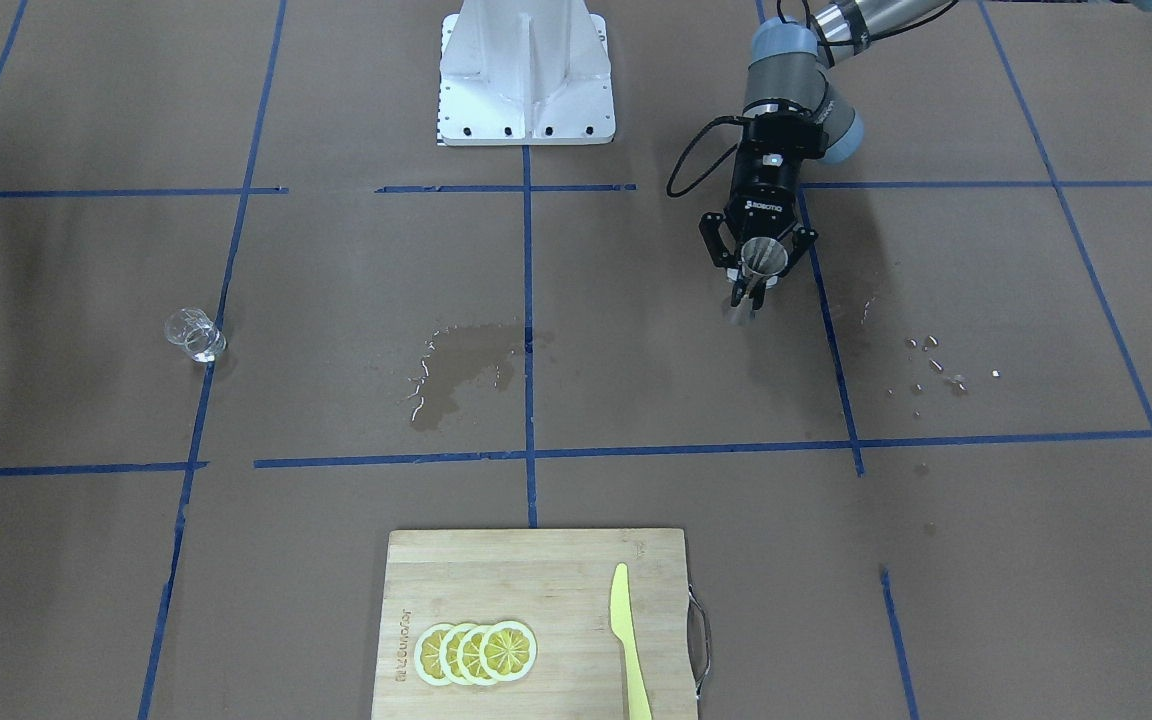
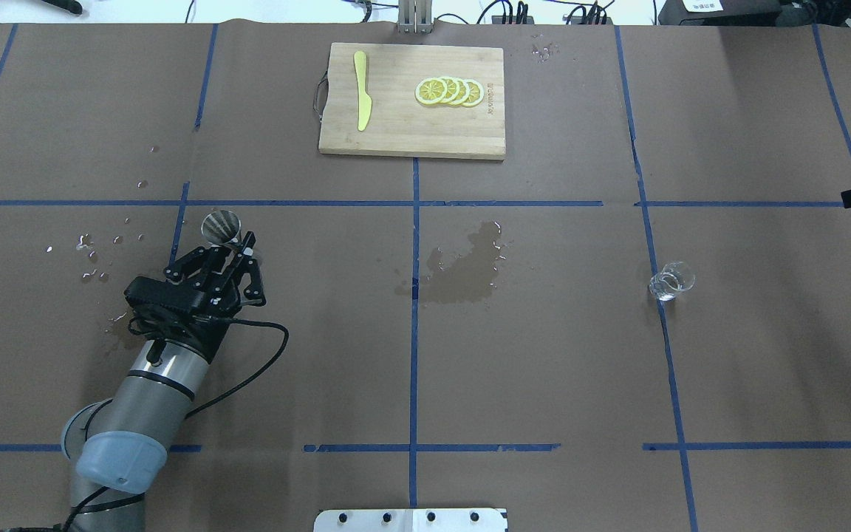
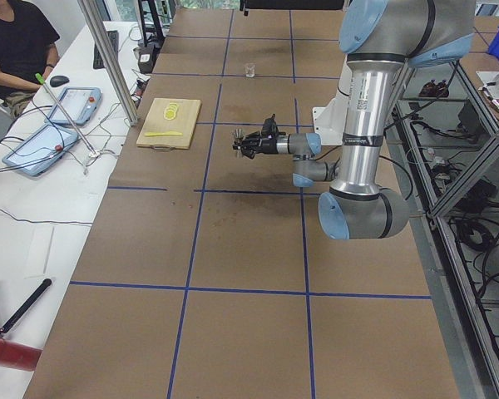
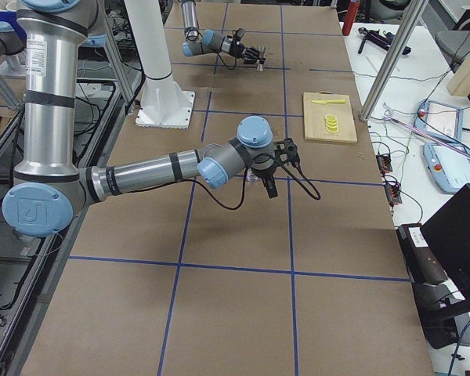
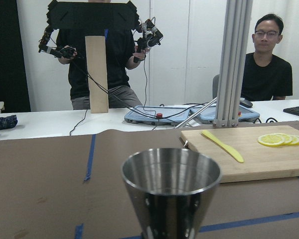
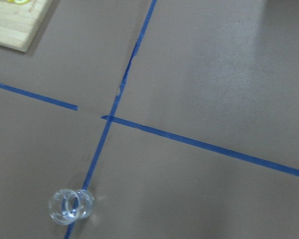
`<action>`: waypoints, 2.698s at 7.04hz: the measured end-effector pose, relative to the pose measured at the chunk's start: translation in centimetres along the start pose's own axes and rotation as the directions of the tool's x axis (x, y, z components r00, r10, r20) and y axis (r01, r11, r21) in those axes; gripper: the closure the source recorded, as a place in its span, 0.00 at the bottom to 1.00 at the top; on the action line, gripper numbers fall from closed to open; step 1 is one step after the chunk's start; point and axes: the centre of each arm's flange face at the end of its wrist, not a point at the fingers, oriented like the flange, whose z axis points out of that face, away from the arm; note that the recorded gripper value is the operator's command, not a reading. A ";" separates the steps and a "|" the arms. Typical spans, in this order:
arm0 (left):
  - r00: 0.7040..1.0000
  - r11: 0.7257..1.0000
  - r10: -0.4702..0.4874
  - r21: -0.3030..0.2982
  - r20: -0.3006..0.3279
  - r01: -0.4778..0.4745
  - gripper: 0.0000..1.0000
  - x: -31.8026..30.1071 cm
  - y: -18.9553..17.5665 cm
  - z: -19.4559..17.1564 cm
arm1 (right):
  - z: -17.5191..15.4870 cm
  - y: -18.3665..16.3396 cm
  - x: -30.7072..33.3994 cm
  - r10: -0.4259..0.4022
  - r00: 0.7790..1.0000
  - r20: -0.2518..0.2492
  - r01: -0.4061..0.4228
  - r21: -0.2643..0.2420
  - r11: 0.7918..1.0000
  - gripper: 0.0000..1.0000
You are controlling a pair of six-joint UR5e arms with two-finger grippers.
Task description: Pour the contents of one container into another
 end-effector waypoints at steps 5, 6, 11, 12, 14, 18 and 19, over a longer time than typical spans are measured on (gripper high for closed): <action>0.998 1.000 -0.030 -0.006 -0.053 0.030 1.00 6.7 0.0 1.6 | 6.5 4.3 -12.3 0.027 1.000 -0.005 -0.026 0.175 0.984 0.00; 0.995 0.999 -0.035 -0.031 -0.088 0.032 1.00 7.5 -0.3 2.4 | 7.3 5.7 -13.9 0.047 0.998 -0.038 -0.037 0.212 0.977 0.00; 0.937 0.988 -0.022 -0.150 -0.349 -0.032 1.00 13.4 -2.4 7.7 | 10.8 11.2 -17.8 0.173 0.970 -0.168 -0.084 0.437 0.896 0.00; 0.930 0.988 -0.018 -0.151 -0.367 -0.040 1.00 14.2 -2.5 8.1 | 12.3 12.9 -19.2 0.181 0.965 -0.188 -0.066 0.495 0.866 0.00; 0.926 0.987 -0.016 -0.152 -0.376 -0.045 1.00 14.8 -2.5 8.4 | 15.8 16.9 -20.4 0.158 0.954 -0.254 0.027 0.597 0.802 0.00; 0.925 0.987 -0.015 -0.155 -0.379 -0.048 1.00 14.8 -2.4 8.4 | 21.9 20.2 -20.1 0.168 0.932 -0.320 0.116 0.705 0.700 0.01; 0.926 0.987 -0.014 -0.155 -0.378 -0.049 1.00 14.7 -2.4 8.5 | 23.1 20.2 -20.5 0.180 0.933 -0.312 0.108 0.717 0.688 0.01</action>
